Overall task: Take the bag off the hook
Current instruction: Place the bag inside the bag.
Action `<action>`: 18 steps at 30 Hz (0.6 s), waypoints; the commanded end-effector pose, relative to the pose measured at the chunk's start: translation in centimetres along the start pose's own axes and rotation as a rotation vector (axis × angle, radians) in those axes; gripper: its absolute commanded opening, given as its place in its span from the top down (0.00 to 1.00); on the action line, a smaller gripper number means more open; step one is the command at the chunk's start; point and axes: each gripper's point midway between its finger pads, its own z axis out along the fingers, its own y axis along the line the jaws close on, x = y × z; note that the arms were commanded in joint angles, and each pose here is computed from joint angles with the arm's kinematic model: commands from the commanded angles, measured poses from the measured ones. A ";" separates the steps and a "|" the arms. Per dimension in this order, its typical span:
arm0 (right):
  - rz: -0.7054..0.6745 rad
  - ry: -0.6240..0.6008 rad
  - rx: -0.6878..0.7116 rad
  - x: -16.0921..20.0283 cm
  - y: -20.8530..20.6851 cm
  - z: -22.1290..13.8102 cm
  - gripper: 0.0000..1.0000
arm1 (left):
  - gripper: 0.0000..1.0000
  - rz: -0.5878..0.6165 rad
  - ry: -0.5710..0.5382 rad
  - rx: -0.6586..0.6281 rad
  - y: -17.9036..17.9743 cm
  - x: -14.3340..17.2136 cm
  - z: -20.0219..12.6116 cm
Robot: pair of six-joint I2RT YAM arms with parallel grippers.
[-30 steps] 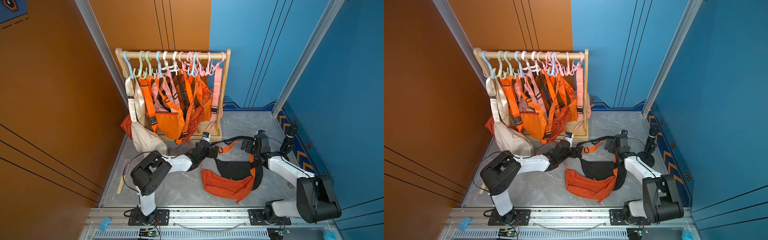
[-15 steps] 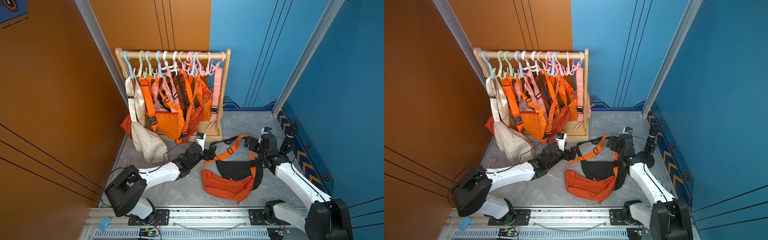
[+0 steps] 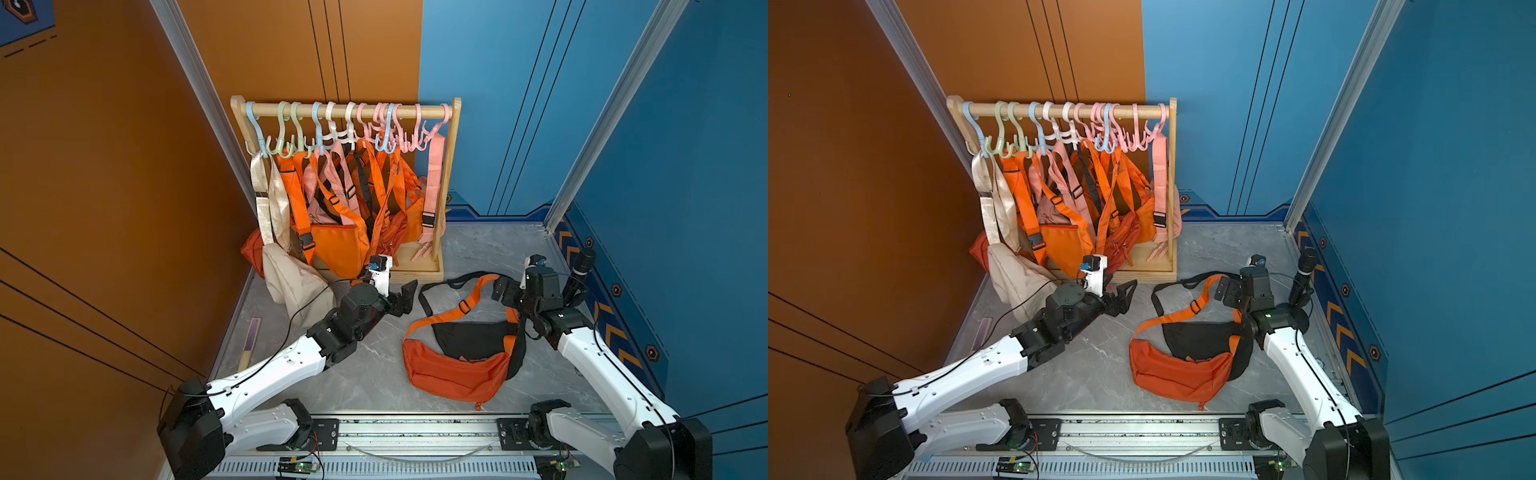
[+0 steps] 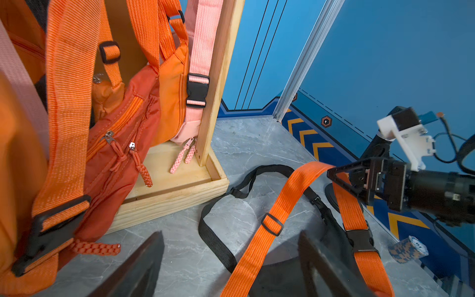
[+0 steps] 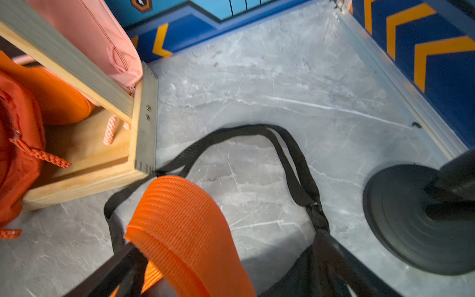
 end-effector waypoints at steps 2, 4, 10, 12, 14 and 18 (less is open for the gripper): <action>-0.073 0.138 0.012 3.1 0.1 -0.2 0.00 | 0.15 0.008 0.007 -0.032 0.9 -0.1 -1.0; -0.089 0.153 0.015 4.0 0.0 -0.3 0.00 | 0.15 0.000 -0.001 -0.029 1.0 -0.1 -1.6; -0.110 0.147 -0.010 4.2 0.7 -2.1 0.00 | 0.15 -0.015 -0.016 -0.032 1.5 -0.2 -3.5; -0.105 0.112 -0.047 3.5 1.6 -3.1 0.00 | 0.15 -0.017 -0.025 -0.034 1.7 -0.4 -4.4; -0.104 0.068 -0.090 2.5 2.8 -4.2 0.00 | 0.15 -0.019 -0.033 -0.043 2.1 -0.6 -5.4; -0.089 -0.023 -0.198 0.2 6.1 -6.3 0.10 | 0.15 -0.017 -0.041 -0.067 3.1 -0.8 -7.8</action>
